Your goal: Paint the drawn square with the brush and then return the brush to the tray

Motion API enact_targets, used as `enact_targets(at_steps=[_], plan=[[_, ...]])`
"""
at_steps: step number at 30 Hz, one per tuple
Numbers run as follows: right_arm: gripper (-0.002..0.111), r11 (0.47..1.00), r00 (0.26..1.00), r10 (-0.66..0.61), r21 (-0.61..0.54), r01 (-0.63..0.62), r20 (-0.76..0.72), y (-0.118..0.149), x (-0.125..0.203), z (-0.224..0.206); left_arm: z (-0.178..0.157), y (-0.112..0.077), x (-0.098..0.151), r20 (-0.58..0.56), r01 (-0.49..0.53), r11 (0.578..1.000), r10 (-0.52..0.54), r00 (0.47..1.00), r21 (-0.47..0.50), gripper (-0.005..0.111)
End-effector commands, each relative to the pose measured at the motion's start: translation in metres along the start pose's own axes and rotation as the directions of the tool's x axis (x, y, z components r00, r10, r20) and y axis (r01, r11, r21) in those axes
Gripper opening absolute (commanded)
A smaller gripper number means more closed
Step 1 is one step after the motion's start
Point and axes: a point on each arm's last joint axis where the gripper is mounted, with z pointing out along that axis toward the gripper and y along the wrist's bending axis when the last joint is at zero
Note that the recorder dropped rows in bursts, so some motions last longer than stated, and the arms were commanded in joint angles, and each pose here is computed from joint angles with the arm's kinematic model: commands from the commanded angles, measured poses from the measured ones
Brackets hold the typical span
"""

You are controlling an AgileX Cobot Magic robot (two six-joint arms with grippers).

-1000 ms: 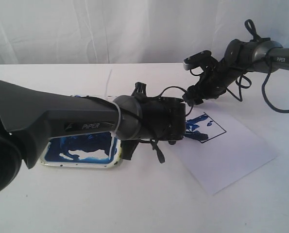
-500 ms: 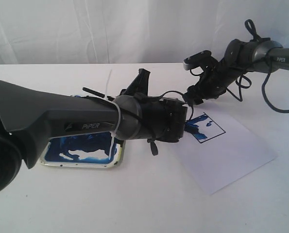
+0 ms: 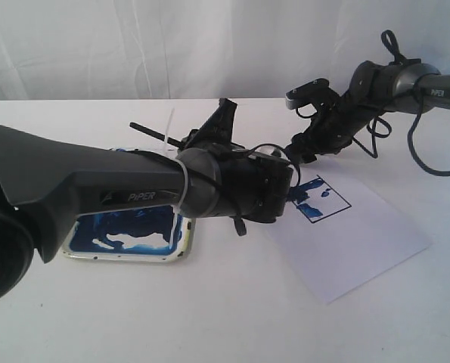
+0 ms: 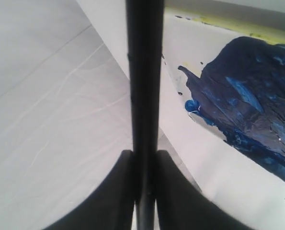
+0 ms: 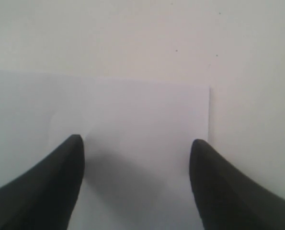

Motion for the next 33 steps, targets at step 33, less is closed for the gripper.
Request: enact_targets(at_steps=[33], plan=[[0.060,0.998,0.989,-0.063,-0.028,0.060,-0.135,0.002,0.024,0.021,0.026,-0.010,0.000,-0.009,0.000,0.999,0.000,1.000,0.045,0.000]])
